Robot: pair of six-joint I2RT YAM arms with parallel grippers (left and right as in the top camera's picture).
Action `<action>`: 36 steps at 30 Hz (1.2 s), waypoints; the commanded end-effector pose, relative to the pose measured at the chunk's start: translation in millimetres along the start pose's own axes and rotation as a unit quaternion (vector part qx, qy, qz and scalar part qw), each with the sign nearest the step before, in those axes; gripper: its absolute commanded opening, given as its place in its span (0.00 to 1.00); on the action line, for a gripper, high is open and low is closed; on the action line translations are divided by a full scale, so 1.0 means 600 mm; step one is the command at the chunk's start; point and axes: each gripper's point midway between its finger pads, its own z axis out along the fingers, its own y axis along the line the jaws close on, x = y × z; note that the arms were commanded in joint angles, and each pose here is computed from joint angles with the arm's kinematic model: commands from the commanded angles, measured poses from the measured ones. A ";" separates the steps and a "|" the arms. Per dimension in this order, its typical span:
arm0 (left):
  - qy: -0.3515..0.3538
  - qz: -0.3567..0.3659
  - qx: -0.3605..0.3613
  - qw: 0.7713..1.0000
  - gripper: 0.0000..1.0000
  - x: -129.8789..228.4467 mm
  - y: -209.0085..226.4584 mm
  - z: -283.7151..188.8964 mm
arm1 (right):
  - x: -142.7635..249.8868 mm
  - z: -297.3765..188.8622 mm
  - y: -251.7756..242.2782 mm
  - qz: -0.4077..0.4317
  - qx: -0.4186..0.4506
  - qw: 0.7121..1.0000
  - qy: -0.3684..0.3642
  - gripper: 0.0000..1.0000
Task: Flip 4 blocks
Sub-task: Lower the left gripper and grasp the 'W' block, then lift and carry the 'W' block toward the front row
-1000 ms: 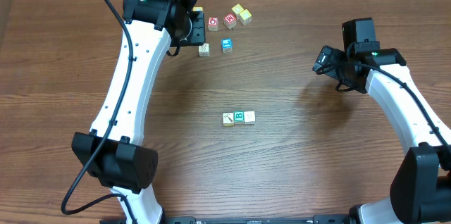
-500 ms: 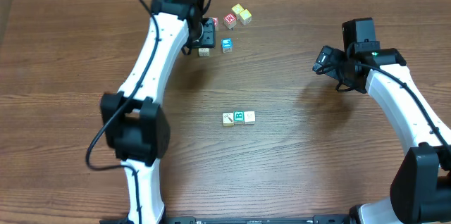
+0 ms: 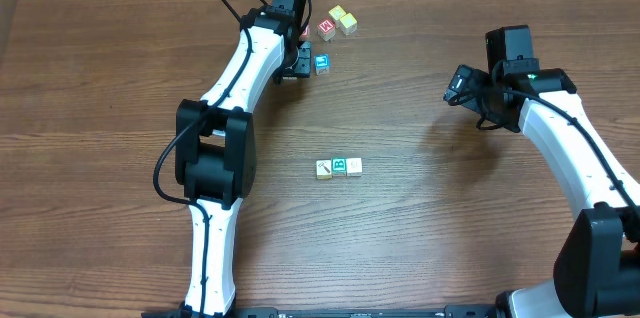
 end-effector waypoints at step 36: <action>-0.021 -0.035 0.014 0.999 0.16 0.026 0.028 -0.299 | -0.013 -0.011 0.005 0.000 -0.006 1.000 -0.013 1.00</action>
